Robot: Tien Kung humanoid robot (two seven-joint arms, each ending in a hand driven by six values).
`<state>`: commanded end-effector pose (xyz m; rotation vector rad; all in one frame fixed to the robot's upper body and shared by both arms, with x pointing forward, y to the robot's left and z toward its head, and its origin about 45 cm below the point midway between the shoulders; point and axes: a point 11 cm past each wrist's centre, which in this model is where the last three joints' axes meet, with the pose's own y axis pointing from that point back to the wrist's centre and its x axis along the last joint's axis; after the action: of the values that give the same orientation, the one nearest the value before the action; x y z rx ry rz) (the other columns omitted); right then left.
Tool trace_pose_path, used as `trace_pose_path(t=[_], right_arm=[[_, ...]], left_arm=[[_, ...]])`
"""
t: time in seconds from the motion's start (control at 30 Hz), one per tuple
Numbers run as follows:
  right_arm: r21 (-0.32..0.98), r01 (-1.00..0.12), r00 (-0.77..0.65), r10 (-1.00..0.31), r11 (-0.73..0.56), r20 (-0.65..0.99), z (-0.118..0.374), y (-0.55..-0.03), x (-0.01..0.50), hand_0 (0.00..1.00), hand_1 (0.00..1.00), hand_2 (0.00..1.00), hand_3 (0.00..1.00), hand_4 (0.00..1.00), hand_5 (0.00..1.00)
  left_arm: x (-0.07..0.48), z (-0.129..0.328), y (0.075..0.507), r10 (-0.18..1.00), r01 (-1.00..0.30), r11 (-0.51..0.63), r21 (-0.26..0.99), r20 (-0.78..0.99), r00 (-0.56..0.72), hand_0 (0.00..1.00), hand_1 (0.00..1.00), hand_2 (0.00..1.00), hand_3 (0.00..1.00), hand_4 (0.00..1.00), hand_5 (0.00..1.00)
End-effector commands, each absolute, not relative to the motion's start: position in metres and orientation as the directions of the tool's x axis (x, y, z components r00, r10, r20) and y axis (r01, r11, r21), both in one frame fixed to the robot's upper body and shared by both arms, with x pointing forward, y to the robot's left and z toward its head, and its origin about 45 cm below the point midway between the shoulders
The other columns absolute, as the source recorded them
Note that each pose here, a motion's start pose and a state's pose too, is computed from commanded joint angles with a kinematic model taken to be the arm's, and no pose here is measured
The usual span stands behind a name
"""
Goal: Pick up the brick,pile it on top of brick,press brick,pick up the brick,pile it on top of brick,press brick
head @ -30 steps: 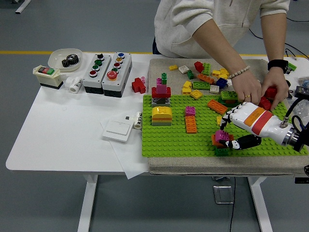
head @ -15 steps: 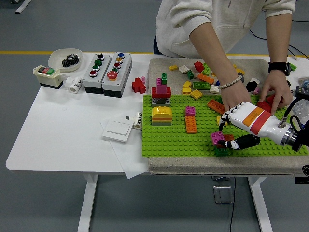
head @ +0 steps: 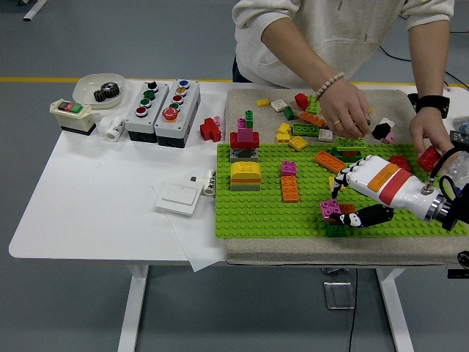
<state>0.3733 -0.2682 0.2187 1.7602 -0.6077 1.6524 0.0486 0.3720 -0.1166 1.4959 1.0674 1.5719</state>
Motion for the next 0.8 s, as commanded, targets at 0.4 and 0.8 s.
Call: trace_pose_path(t=[0.4, 0.8], right_arm=[[0.134, -0.714, 0.096, 0.094, -0.687, 0.991, 0.2212, -0.2687, 0.3747, 0.405, 0.527, 0.560, 0.518, 0.789, 0.588], [0.126, -0.717, 0.090, 0.087, -0.686, 0.992, 0.2229, -0.2679, 0.3763, 0.405, 0.527, 0.560, 0.517, 0.791, 0.587]], left_arm=[[0.0498, -0.1165, 0.3721, 0.907, 0.044, -0.409, 0.911, 0.411, -0.085, 0.748, 0.736, 0.741, 0.594, 0.649, 0.671], [0.0512, -0.1164, 0.3719, 0.907, 0.040, -0.409, 0.912, 0.411, -0.089, 0.748, 0.736, 0.742, 0.594, 0.649, 0.671]])
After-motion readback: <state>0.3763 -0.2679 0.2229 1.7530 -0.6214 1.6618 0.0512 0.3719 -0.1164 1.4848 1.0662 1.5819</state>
